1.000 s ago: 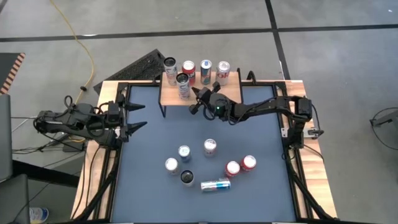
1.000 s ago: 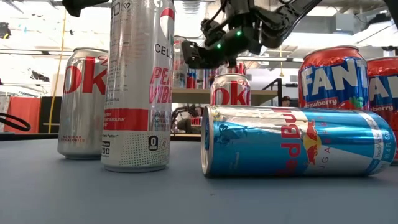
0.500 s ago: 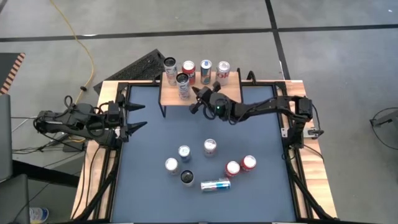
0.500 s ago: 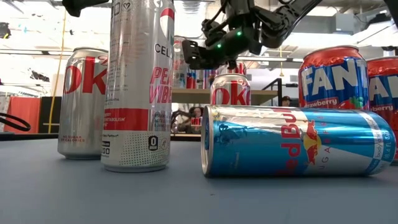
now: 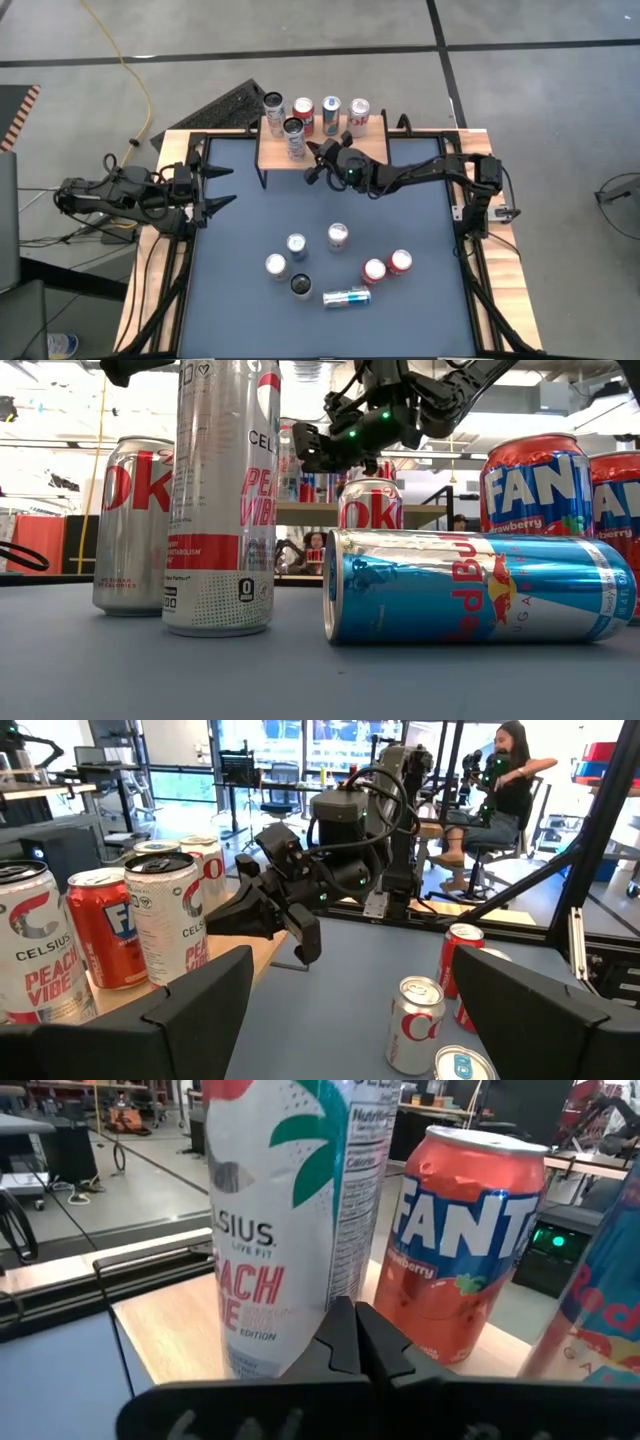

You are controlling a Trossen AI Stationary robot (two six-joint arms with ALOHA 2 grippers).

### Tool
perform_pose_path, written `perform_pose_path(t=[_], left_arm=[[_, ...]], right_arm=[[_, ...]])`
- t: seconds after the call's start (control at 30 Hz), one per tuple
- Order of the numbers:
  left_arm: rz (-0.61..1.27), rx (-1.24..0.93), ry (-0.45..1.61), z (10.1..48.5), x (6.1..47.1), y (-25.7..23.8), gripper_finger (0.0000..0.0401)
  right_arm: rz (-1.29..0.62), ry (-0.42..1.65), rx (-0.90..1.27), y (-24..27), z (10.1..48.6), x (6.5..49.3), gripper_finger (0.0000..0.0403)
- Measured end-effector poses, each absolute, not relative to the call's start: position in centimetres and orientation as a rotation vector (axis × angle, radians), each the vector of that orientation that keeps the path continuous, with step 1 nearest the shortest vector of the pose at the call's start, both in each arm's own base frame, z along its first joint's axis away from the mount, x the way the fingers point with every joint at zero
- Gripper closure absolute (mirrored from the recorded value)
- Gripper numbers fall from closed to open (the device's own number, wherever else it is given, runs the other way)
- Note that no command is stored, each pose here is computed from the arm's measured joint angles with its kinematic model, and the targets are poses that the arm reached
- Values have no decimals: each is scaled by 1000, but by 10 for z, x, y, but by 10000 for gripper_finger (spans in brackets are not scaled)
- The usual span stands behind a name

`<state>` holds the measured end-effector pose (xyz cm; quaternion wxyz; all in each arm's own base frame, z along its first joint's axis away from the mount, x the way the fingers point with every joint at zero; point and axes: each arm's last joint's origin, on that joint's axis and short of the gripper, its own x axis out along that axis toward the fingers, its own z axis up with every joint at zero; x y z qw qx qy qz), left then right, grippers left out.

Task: Place canned beverage on shelf
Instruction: Adjust the black soda can

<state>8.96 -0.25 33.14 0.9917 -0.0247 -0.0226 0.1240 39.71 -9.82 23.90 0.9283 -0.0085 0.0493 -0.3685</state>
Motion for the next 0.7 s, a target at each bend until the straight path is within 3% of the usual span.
perform_pose_path(t=[0.23,0.43,0.7], left_arm=[[248,-49,-45,331,90,-3,69],[248,-49,-44,331,90,-3,69],[248,-44,-28,330,90,-3,69]], right_arm=[[-706,79,-19,-97,241,398,403],[-864,117,-89,-92,241,396,403],[-806,146,-104,-72,238,400,403]])
